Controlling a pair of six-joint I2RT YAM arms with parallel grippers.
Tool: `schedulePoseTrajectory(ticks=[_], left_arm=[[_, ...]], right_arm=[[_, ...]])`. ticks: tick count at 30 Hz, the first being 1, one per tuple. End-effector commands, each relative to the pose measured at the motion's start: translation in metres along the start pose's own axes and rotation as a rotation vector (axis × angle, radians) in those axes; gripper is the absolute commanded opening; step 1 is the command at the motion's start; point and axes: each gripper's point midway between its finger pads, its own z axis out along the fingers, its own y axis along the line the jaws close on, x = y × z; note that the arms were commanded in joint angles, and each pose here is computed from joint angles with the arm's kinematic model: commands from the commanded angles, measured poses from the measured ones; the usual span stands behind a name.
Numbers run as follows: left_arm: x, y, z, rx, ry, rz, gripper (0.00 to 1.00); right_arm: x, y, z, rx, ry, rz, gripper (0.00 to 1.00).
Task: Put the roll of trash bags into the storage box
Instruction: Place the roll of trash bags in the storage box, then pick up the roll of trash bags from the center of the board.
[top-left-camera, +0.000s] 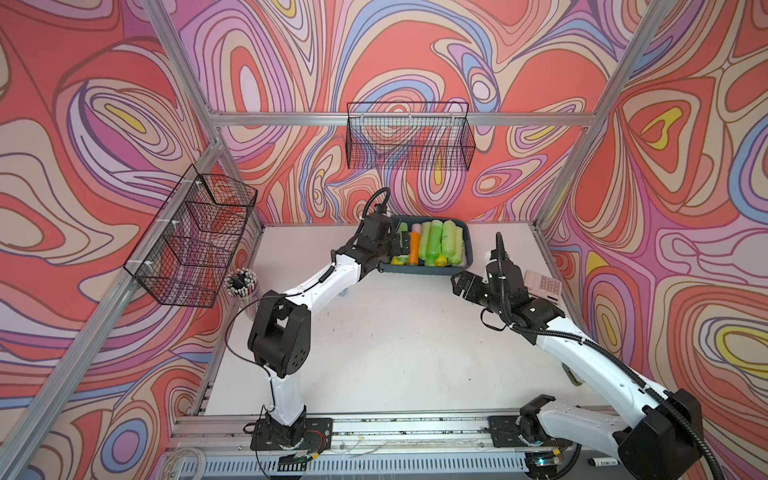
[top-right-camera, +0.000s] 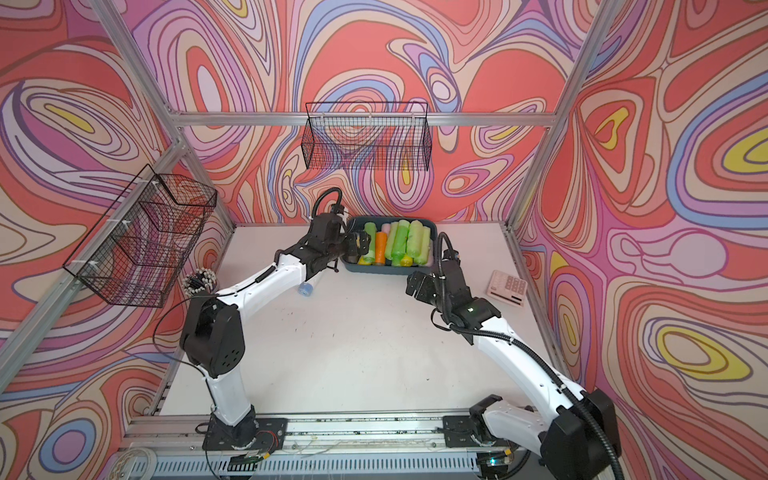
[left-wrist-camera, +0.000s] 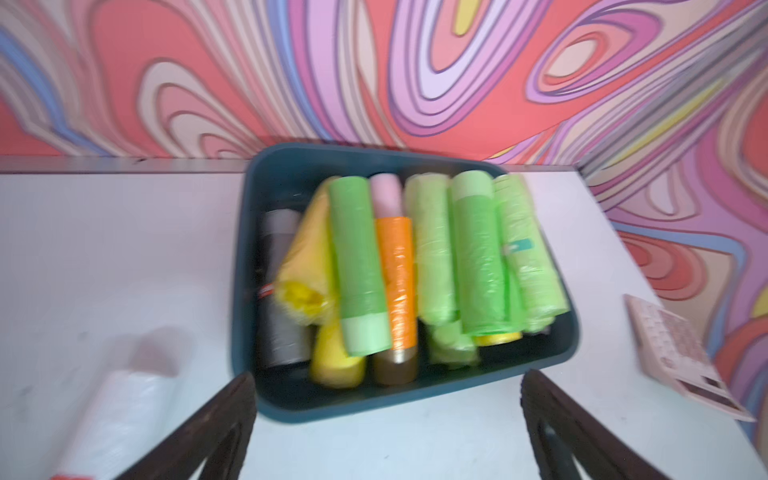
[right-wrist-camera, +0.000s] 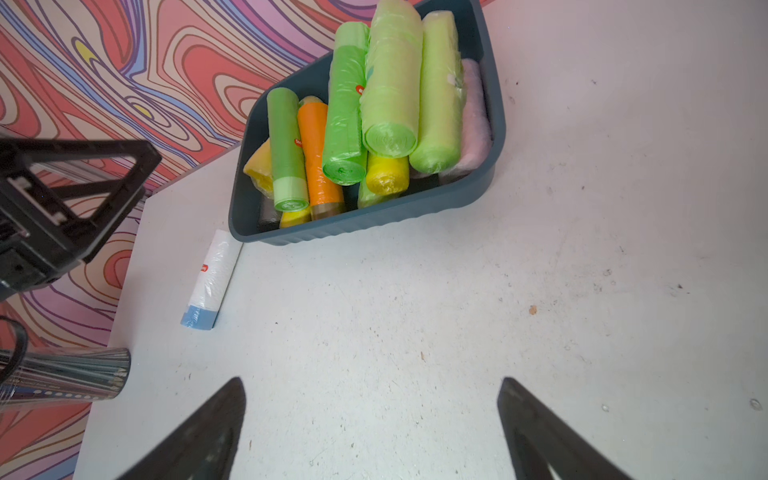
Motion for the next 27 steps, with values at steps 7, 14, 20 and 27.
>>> schedulePoseTrajectory(ticks=[7,14,20,27], left_arm=[[0.072,0.114,-0.038,-0.401,0.207,0.139,1.00],[0.103,0.147,-0.037,-0.455,0.345,0.097,1.00],[0.112,0.160,-0.021,-0.451,0.410,0.075,0.98],[0.124,0.171,-0.005,-0.465,0.471,0.071,0.88]], right_arm=[[-0.013,0.024,0.021,-0.067,0.011,-0.040,0.97],[-0.019,0.039,0.034,-0.106,0.027,-0.045,0.97],[-0.017,0.046,0.039,-0.127,0.056,-0.046,0.97],[-0.016,0.046,0.039,-0.130,0.061,-0.045,0.97]])
